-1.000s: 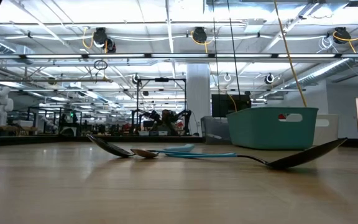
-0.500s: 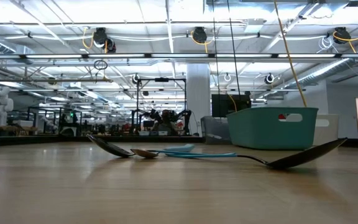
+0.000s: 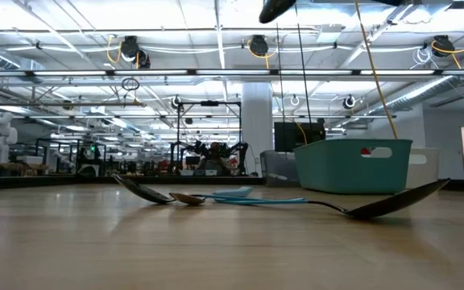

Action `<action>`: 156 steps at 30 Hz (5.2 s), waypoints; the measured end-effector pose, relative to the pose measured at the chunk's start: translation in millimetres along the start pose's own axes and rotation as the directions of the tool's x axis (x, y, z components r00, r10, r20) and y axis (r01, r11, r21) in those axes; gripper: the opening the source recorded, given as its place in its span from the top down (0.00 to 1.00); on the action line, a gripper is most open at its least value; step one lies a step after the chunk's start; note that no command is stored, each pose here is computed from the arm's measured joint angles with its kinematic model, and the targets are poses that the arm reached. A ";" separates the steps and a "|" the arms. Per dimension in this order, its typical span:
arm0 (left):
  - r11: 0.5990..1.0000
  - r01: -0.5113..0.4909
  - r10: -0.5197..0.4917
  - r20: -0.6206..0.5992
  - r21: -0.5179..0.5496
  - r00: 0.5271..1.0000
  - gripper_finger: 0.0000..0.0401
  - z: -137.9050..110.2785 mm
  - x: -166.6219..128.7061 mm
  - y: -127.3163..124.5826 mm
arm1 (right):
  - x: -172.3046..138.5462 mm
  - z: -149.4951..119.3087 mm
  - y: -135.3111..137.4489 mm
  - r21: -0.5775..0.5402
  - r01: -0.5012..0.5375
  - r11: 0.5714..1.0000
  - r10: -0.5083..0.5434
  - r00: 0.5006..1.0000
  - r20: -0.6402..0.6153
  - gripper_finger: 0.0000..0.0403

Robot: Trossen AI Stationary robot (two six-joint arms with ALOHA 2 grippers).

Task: Sort silverware by color (type)
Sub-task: Put the blue spoon into the green bin

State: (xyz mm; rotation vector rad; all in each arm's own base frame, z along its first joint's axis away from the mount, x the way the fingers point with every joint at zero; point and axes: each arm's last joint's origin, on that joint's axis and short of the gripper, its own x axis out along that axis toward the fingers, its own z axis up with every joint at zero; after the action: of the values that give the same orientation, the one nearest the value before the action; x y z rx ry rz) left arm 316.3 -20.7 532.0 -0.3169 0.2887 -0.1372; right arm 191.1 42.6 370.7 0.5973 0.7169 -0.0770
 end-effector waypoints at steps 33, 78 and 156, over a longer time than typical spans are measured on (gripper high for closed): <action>0.960 -0.249 0.219 -0.217 -0.125 0.951 0.48 -31.3 17.7 1.8 | -18.6 26.3 -1.6 -0.799 0.385 0.462 -0.687 0.725 -0.048 1.00; 0.958 -0.284 0.255 -0.307 -0.050 0.917 0.48 -38.1 13.6 10.6 | 103.0 -30.5 -111.3 -0.888 0.340 0.311 -0.854 0.511 -0.103 0.99; 0.947 -0.318 0.297 -0.468 0.035 0.833 0.48 -54.9 5.3 10.7 | 35.7 -20.3 -82.3 0.277 0.397 0.875 -0.387 0.917 -0.093 0.34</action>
State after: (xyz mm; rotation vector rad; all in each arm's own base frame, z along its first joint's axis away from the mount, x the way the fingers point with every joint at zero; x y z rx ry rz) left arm 305.8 -27.3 477.1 -0.2737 0.8224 0.1176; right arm 184.2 -10.1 295.7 0.7277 0.8609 -0.5612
